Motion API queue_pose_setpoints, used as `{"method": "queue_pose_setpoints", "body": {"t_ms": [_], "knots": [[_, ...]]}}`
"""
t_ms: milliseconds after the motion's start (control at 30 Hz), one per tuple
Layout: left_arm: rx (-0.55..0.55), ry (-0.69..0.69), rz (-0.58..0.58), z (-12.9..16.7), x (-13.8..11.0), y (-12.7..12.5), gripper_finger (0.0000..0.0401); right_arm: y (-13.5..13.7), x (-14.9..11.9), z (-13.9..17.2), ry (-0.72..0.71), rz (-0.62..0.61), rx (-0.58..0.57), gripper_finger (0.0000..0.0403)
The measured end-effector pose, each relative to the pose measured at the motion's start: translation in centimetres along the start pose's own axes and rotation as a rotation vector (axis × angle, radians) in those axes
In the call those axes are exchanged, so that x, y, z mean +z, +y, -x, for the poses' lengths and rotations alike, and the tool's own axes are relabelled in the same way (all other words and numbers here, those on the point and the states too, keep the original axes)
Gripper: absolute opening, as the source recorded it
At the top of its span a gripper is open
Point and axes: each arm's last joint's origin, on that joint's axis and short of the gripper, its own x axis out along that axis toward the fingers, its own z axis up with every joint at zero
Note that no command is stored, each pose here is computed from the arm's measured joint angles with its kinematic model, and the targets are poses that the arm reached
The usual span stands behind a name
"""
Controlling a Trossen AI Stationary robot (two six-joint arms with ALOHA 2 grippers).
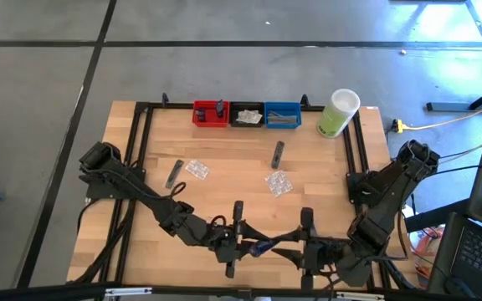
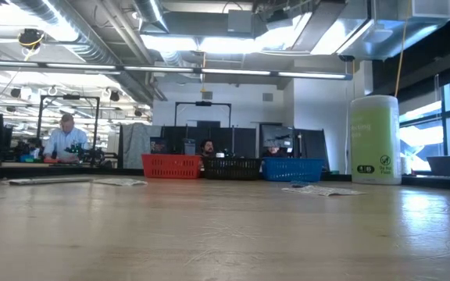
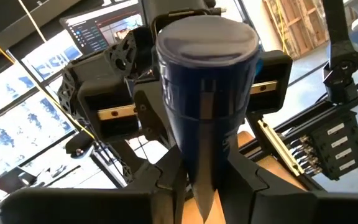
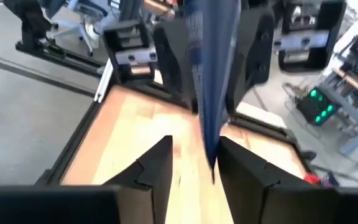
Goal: Pick & Place Travel size toiletries
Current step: Put the blue shave cream into the red bin
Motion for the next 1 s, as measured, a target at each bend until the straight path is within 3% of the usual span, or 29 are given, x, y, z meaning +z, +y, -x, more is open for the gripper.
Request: {"method": "queue_pose_setpoints", "body": {"t_ms": [167,467,1000], "knots": [[-0.020,0.058,0.010,0.0,-0.6,-0.3,0.0051,0.4,-0.4,0.4,0.025,-0.014,0.017,0.0155],[0.002,0.346,0.097,0.3,-3.5,-0.6,0.0046,-0.2,0.1,0.1,0.019,-0.040,0.008,0.0201],[-0.021,0.568,0.379,0.8,-6.1,-0.3,0.0045,-3.9,-0.8,-5.1,0.104,-0.124,0.046,0.0238]]}}
